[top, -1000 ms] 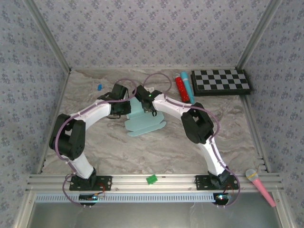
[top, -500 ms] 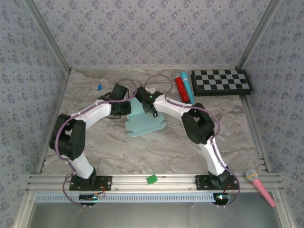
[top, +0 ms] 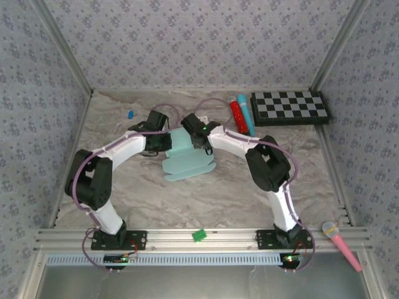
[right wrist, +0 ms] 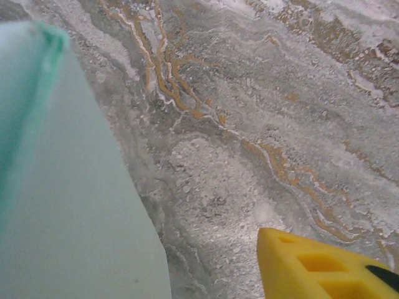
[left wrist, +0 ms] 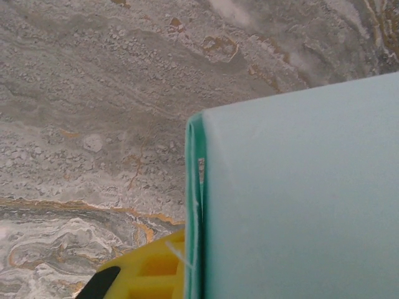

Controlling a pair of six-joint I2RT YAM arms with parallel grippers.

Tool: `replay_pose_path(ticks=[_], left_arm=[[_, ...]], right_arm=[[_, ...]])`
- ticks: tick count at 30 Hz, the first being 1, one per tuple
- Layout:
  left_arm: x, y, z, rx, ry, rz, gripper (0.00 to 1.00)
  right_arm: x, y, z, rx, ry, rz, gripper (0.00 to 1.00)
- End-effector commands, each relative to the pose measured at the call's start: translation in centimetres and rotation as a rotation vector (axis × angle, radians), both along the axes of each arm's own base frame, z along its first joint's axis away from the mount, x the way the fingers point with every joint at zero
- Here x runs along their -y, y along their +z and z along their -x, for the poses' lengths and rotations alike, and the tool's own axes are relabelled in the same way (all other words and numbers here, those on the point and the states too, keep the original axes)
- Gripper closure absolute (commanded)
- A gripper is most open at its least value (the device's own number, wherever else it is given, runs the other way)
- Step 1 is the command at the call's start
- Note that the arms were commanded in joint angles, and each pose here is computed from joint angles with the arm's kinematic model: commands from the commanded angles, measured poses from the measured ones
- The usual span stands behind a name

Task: Fold the paper box

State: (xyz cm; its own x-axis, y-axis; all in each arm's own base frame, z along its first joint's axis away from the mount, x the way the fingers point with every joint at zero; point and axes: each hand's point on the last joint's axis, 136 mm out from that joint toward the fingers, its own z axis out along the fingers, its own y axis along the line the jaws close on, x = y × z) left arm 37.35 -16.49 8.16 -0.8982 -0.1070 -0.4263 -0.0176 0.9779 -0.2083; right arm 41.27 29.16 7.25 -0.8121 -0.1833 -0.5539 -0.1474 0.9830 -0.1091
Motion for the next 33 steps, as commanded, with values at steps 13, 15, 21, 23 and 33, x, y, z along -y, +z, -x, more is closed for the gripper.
replay_pose_path(ticks=[13,15,21,23,33], left_arm=[[0.5,1.5,-0.7,0.023,0.018,0.019,1.0],[0.4,1.5,-0.5,0.018,0.031,0.017,1.0],[-0.4,1.9,-0.1,0.01,0.102,-0.005,1.0],[-0.7,2.1,0.1,-0.006,0.136,-0.018,1.0],[2.7,2.9,2.2,-0.136,0.327,0.261,1.0]], right_arm=[[-2.6,3.6,0.4,0.028,0.11,-0.191,0.42],[-2.3,4.2,0.6,0.039,0.107,-0.191,0.42],[-1.1,7.0,1.6,0.103,0.135,-0.207,0.42],[-0.4,8.5,2.2,0.131,0.139,-0.214,0.42],[8.0,13.2,3.6,0.183,0.012,-0.161,0.42]])
